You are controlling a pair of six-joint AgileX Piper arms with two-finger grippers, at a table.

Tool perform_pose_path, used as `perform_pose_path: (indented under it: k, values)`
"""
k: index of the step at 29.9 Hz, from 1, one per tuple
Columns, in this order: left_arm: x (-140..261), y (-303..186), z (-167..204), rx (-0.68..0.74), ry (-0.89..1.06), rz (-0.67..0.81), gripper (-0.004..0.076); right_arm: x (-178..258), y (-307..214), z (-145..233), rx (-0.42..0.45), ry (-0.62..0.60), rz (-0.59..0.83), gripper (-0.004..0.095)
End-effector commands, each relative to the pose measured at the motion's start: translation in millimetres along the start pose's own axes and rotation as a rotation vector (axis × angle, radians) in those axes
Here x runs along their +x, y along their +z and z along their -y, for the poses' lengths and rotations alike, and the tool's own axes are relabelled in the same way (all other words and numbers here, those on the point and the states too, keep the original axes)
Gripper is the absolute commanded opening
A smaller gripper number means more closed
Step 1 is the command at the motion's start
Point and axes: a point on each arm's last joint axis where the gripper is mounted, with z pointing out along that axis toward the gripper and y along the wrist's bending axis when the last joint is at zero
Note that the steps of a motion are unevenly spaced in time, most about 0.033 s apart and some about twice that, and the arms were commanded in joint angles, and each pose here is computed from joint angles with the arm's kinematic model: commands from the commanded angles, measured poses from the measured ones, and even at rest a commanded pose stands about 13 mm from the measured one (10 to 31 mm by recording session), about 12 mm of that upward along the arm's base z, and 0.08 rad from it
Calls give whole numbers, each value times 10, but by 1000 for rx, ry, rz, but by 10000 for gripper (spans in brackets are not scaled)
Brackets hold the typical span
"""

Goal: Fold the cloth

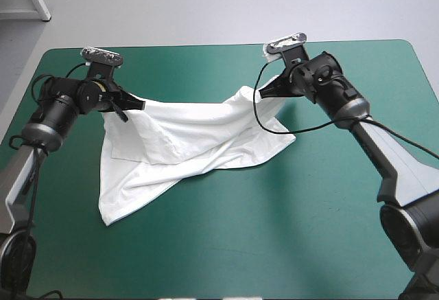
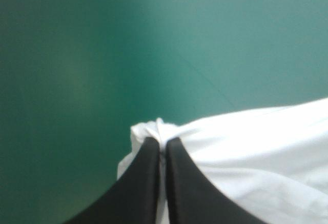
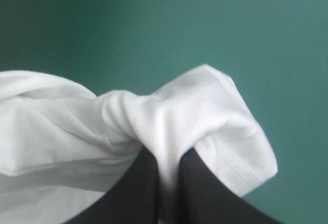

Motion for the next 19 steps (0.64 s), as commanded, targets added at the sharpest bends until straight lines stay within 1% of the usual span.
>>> perform_pose_path:
  k: [1, 4, 7, 8, 9, 11, 12, 14, 15, 16, 17, 18, 19]
  values:
    - [-190, 48, -76, -73, -6, 161, -10, -187, 51, 63, 53, -34, 176, -18]
    - [-215, 279, -79, -94, 23, 195, -10, -164, 326, 6, 55, -77, 184, -18]
    - [-230, 474, -60, -91, 46, 230, -8, -133, 569, -69, 35, -78, 199, -11]
    - [-231, 524, -52, -87, 46, 238, -6, -119, 639, -96, 23, -73, 200, 5]
    - [-232, 580, -44, -83, 45, 248, 6, -109, 701, -120, 13, -69, 206, 49]
    - [-231, 672, -30, -73, 21, 263, 74, -121, 756, -152, -7, -63, 236, 205]
    - [-231, 708, -24, -69, 12, 270, 136, -131, 769, -143, -12, -59, 253, 329]
    - [-242, 729, -20, -67, 11, 287, 298, -147, 773, -139, -17, -51, 274, 600]
    - [-246, 729, -19, -66, 11, 292, 389, -155, 758, -115, -13, -48, 279, 712]
    - [-246, 728, -20, -68, 15, 292, 475, -160, 744, -109, -11, -47, 276, 793]
    - [-249, 724, -24, -70, 15, 285, 531, -174, 716, -82, -3, -40, 270, 831]
    - [-254, 687, -34, -74, 12, 269, 576, -189, 657, -59, 6, -34, 260, 847]
    - [-274, 629, -49, -80, 9, 255, 592, -213, 580, -32, 15, -24, 257, 844]
